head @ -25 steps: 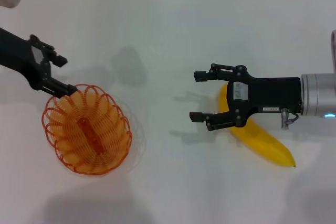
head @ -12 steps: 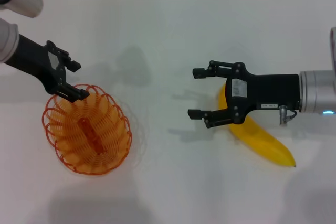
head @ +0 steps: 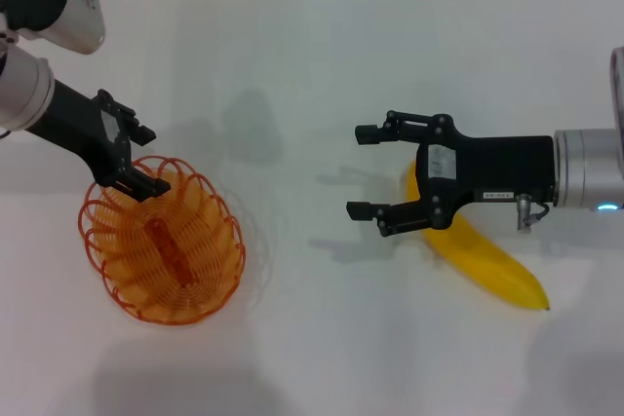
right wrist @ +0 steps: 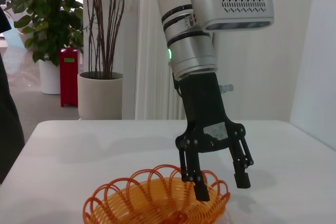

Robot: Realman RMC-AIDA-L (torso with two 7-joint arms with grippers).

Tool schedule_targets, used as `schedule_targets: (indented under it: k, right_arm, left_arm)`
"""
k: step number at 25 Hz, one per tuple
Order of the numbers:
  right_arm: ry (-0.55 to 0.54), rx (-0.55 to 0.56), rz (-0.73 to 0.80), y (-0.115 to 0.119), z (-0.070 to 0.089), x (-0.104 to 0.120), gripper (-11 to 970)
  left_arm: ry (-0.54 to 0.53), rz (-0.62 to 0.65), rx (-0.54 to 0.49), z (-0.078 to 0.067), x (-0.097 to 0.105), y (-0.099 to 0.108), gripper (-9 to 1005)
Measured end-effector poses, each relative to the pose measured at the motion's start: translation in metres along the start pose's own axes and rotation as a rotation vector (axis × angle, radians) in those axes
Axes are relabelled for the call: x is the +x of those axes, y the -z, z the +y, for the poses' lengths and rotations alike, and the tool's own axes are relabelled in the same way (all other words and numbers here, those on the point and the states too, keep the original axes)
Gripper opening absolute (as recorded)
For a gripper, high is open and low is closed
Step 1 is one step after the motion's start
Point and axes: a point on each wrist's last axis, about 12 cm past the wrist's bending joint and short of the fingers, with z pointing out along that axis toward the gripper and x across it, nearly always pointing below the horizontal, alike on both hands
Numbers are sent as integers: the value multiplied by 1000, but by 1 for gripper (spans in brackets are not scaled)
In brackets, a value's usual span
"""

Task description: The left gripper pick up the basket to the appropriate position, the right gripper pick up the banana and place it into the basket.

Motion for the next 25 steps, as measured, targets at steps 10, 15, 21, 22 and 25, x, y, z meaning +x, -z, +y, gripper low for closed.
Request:
schedule_targets:
  k: [10,15,21,22,25]
  right_arm:
    - [2,1,0,0,-1,0,908]
    - [1,1,0,0,-1,0,908]
    - [1,1,0,0,-1,0,908]
    - [1,1,1,0,-1,0,908]
    - [1,1,1,0,-1,0,908]
  left_arm:
    - [21,6,5,0,-3,-2,668]
    - [22,8,8,0,-2,-2,461]
    - [22,11,13,0,-2,-1,200]
    - [22,11,14,0,-2,-1,169]
    - [22,11,15,0,-1,-1,75]
